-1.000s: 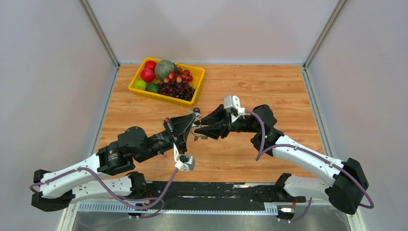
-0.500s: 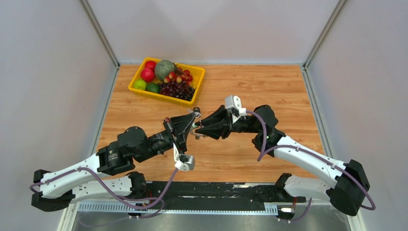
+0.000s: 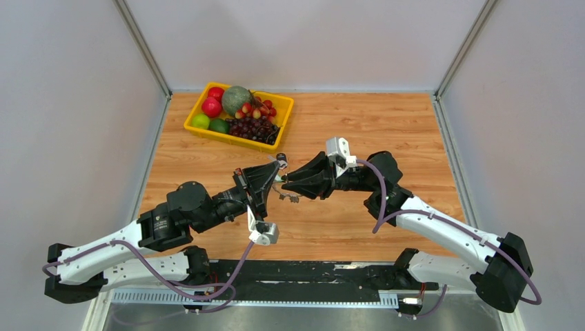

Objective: Remove the keys from the keyring

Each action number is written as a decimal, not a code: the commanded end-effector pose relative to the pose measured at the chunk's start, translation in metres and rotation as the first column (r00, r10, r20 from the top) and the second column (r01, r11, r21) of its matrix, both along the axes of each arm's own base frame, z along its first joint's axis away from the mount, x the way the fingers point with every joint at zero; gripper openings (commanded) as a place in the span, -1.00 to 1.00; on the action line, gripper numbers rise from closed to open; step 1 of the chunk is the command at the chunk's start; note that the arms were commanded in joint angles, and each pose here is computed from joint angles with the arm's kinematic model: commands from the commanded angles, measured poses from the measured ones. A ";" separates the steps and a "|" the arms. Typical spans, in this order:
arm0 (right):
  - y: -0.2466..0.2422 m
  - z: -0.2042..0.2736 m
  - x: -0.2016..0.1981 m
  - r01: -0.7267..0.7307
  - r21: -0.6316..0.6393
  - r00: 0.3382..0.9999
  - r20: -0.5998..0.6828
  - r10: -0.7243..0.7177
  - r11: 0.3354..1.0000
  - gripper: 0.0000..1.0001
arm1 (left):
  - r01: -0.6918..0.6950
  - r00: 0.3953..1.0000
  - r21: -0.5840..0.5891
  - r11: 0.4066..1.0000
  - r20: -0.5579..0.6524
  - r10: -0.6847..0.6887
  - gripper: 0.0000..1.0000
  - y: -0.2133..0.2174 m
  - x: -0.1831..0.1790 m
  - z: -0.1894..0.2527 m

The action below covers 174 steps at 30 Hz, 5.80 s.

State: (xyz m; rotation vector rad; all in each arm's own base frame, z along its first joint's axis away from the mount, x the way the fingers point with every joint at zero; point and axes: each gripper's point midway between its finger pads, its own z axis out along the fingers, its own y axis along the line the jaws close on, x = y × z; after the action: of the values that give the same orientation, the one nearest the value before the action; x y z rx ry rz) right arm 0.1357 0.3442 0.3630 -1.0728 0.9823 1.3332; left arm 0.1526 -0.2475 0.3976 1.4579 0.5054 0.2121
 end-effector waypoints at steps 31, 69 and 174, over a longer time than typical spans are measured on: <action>-0.007 0.012 -0.002 0.035 0.033 0.998 0.060 -0.037 0.999 -1.00 | -0.005 1.000 -0.073 0.997 0.009 0.006 -1.00 0.007 -0.002 0.019; -0.025 0.022 -0.030 -0.007 0.099 0.983 0.185 -0.011 0.995 -1.00 | 0.027 0.855 -0.002 1.000 -0.518 -0.024 -1.00 -0.030 -0.013 -0.049; -0.081 -0.174 0.233 0.510 -0.424 0.431 -0.627 -0.649 0.749 -0.94 | -0.910 -0.034 -0.065 0.411 -0.973 -0.229 1.00 0.090 0.112 -0.215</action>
State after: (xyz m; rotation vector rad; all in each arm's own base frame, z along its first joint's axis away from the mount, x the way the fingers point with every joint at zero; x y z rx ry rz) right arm 0.3298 0.2560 0.1484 -0.2158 2.0546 0.8728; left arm 0.2739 -0.1640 0.1894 0.0573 1.9994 -0.6222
